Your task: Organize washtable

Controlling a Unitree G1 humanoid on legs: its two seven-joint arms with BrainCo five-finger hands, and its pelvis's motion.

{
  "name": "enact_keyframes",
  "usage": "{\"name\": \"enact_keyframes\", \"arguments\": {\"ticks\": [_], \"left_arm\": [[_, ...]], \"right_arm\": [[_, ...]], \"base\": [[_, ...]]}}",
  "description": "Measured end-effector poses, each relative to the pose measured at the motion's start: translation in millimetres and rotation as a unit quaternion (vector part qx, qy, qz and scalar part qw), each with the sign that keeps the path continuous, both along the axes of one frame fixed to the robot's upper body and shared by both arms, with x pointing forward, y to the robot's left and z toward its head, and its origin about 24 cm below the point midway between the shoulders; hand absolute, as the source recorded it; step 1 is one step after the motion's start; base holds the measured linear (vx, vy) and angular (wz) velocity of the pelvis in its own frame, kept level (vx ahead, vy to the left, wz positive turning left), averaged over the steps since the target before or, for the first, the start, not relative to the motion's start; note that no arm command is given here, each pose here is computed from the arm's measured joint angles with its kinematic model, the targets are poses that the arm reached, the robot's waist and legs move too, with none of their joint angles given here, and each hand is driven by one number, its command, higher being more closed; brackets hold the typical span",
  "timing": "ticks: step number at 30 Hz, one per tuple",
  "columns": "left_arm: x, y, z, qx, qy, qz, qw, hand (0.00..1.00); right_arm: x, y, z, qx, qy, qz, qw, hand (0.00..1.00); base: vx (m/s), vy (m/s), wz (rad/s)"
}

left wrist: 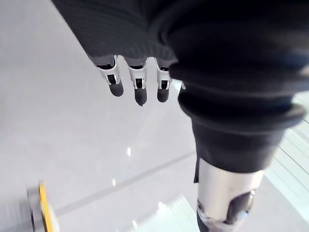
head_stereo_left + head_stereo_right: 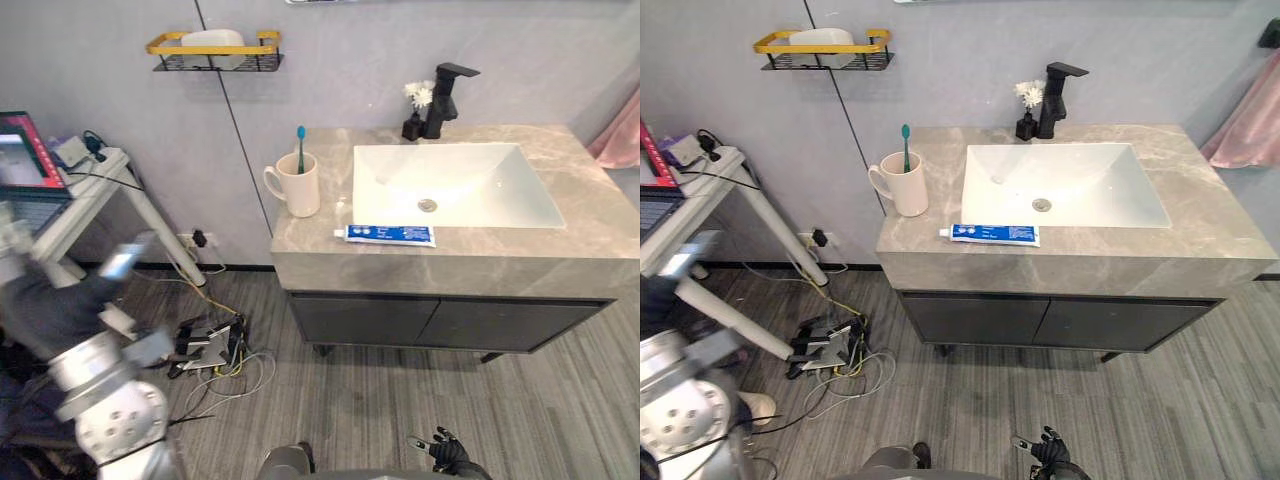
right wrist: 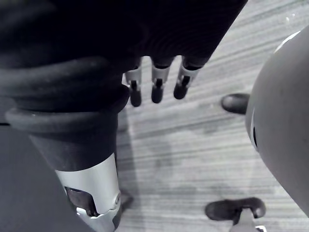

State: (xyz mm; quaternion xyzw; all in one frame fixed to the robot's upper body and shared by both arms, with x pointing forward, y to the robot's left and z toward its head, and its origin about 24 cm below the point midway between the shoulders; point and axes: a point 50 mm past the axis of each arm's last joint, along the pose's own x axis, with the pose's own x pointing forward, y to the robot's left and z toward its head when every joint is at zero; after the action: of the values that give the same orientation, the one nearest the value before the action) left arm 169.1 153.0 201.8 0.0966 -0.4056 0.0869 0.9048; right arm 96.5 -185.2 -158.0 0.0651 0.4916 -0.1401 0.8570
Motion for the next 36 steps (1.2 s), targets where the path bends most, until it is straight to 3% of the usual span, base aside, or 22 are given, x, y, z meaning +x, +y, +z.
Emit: {"name": "enact_keyframes", "arguments": {"ticks": [6,10,15,18,19,25,27,36], "left_arm": [[25.6,-54.4,-15.8,0.052,0.042,-0.190,0.979,0.00],[41.5,-66.6,-18.9,0.097,0.052,-0.229,0.967,0.00],[53.7,-89.8,-20.5,0.139,0.058,-0.274,0.950,0.00],[65.9,-97.7,-13.7,0.167,0.046,-0.270,0.947,0.00],[90.3,-101.1,-28.6,0.217,0.090,-0.217,0.948,0.00],[110.0,-95.6,-46.5,0.255,0.130,-0.176,0.942,0.00],[127.7,-89.5,-67.8,0.314,0.174,-0.104,0.928,0.00],[139.6,-76.1,-101.3,0.395,0.232,-0.044,0.888,0.00]], "right_arm": [[-4.1,-16.7,-1.4,-0.011,0.016,0.005,1.000,0.00],[-12.3,-9.8,-6.2,0.003,0.038,0.010,0.999,0.00],[-16.4,-27.4,-5.7,-0.010,0.055,0.035,0.998,0.00],[-22.9,-38.8,-5.3,-0.026,0.069,0.042,0.996,0.00],[-32.7,-41.5,-6.3,-0.030,0.081,0.042,0.995,0.00],[-34.4,-34.0,-8.2,-0.021,0.085,0.046,0.995,0.00],[-30.8,-35.5,-7.1,-0.028,0.082,0.063,0.994,0.00],[-17.9,-34.0,-3.7,-0.040,0.061,0.080,0.994,0.00]], "base": [[0.07,0.024,0.07],[0.08,-0.127,0.13],[0.07,-0.195,0.00],[0.02,-0.101,0.14],[-0.05,-0.001,0.23],[-0.01,0.012,0.02],[-0.02,0.011,0.01],[0.02,0.000,-0.01]]}}
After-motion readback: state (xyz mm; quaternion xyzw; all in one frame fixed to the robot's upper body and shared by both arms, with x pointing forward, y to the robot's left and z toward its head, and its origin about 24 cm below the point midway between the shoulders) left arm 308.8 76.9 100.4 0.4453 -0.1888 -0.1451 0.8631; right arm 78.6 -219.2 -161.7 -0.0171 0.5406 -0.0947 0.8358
